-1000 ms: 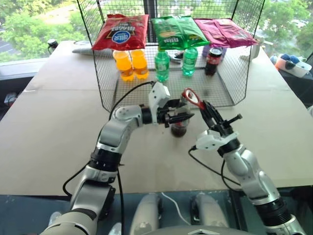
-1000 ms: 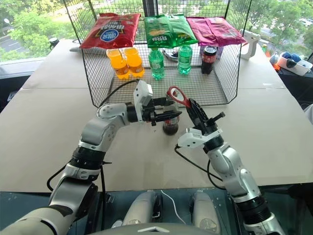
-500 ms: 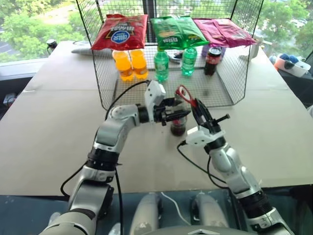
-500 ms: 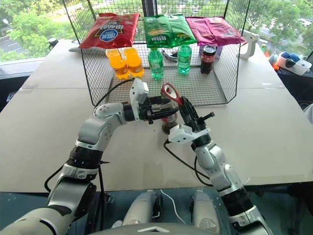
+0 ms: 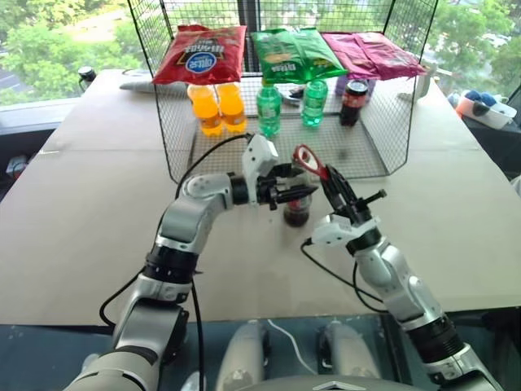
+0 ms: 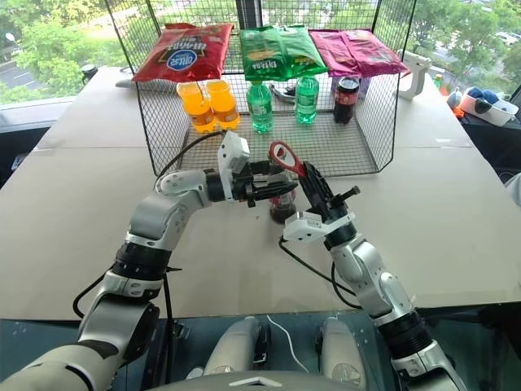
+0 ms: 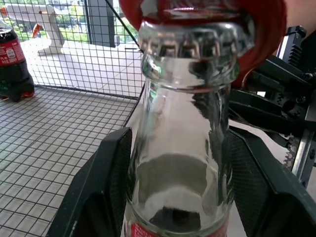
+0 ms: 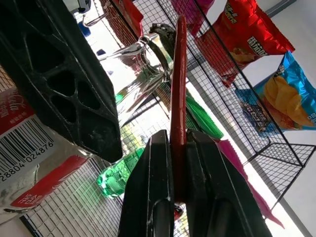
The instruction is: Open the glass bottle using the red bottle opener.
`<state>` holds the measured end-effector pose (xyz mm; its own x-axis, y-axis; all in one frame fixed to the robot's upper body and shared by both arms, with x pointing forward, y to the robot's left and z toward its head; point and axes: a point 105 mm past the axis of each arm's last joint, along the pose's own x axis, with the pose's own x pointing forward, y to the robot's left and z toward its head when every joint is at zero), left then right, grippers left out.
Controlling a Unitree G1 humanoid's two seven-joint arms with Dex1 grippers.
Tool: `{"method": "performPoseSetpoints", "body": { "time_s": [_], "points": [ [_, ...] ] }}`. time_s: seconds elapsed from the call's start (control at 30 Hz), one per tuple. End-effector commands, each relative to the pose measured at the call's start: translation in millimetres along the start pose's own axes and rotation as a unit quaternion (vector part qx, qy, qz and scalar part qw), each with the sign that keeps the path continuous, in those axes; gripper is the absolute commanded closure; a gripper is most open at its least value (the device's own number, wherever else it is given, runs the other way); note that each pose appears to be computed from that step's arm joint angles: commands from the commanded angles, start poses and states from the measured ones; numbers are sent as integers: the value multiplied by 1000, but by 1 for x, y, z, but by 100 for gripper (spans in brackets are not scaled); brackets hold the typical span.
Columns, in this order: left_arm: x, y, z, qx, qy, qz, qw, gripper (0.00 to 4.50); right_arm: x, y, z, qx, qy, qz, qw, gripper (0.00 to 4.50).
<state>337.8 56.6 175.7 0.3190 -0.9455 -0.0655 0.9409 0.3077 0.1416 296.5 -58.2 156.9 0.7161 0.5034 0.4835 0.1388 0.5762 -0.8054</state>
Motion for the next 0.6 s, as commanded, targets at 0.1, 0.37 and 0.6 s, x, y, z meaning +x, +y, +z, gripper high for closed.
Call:
{"method": "performPoseSetpoints", "body": {
  "time_s": [0.1,0.37,0.6],
  "points": [
    [13,-10,25,63,-21,-28,997,227,-8,27,-2,1,14,81,997,450],
    [15,-10,24,68,-16,-34,997,227,-11,16,-5,-17,18,107,994,450],
    [14,-8,21,69,-11,-33,997,227,-14,1,-12,-42,34,146,988,450]
  ]
}}
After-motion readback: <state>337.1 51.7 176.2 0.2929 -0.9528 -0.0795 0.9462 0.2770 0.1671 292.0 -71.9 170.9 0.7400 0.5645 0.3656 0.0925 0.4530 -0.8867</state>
